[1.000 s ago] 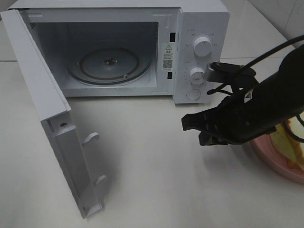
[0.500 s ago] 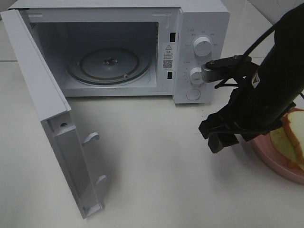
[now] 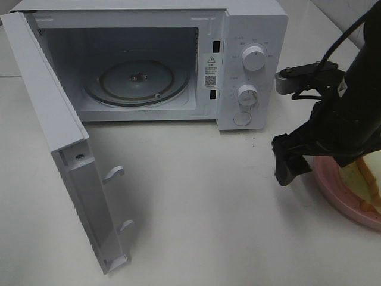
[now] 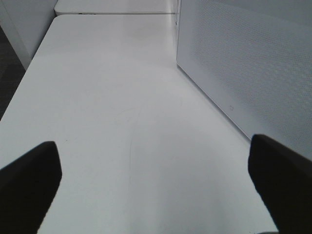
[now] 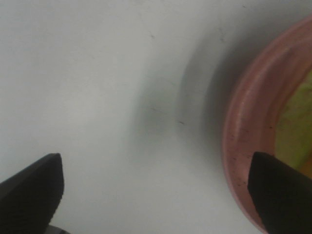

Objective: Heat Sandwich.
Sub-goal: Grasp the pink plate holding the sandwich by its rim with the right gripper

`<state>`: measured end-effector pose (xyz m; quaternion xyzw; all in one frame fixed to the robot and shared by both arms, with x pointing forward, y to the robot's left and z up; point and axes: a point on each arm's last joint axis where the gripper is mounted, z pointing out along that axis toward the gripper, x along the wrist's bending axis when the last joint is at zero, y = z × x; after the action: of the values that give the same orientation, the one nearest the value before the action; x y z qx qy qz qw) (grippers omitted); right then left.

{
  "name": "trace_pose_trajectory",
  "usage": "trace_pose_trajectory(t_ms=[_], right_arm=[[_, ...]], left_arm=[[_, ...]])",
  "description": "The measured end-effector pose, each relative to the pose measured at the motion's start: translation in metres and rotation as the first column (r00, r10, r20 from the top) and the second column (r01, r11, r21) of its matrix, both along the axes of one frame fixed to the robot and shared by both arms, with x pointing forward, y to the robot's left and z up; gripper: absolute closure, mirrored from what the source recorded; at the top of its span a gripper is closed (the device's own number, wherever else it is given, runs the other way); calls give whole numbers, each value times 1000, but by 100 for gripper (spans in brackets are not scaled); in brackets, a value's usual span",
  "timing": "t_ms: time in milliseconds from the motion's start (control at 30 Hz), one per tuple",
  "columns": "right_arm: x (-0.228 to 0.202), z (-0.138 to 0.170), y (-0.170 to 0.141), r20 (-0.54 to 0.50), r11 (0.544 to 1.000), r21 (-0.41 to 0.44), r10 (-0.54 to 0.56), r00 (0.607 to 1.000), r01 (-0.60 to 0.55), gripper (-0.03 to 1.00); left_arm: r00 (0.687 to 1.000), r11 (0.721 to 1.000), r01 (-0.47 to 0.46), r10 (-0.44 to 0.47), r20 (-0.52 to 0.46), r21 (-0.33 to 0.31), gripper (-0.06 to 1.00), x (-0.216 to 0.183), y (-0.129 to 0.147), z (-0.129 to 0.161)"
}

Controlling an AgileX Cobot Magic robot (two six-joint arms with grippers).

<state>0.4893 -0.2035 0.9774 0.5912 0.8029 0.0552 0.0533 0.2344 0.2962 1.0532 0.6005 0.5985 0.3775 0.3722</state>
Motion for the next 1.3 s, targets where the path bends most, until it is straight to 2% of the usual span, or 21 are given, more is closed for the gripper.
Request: trace_pose_trajectory(t_ms=[400, 1300], right_arm=[[13, -4, -40, 1, 993, -46, -109, 994, 109, 0], [42, -83, -34, -67, 994, -74, -80, 995, 75, 5]], left_arm=[[1000, 1000, 0, 0, 0, 0, -4, 0, 0, 0], [1000, 1000, 0, 0, 0, 0, -4, 0, 0, 0]])
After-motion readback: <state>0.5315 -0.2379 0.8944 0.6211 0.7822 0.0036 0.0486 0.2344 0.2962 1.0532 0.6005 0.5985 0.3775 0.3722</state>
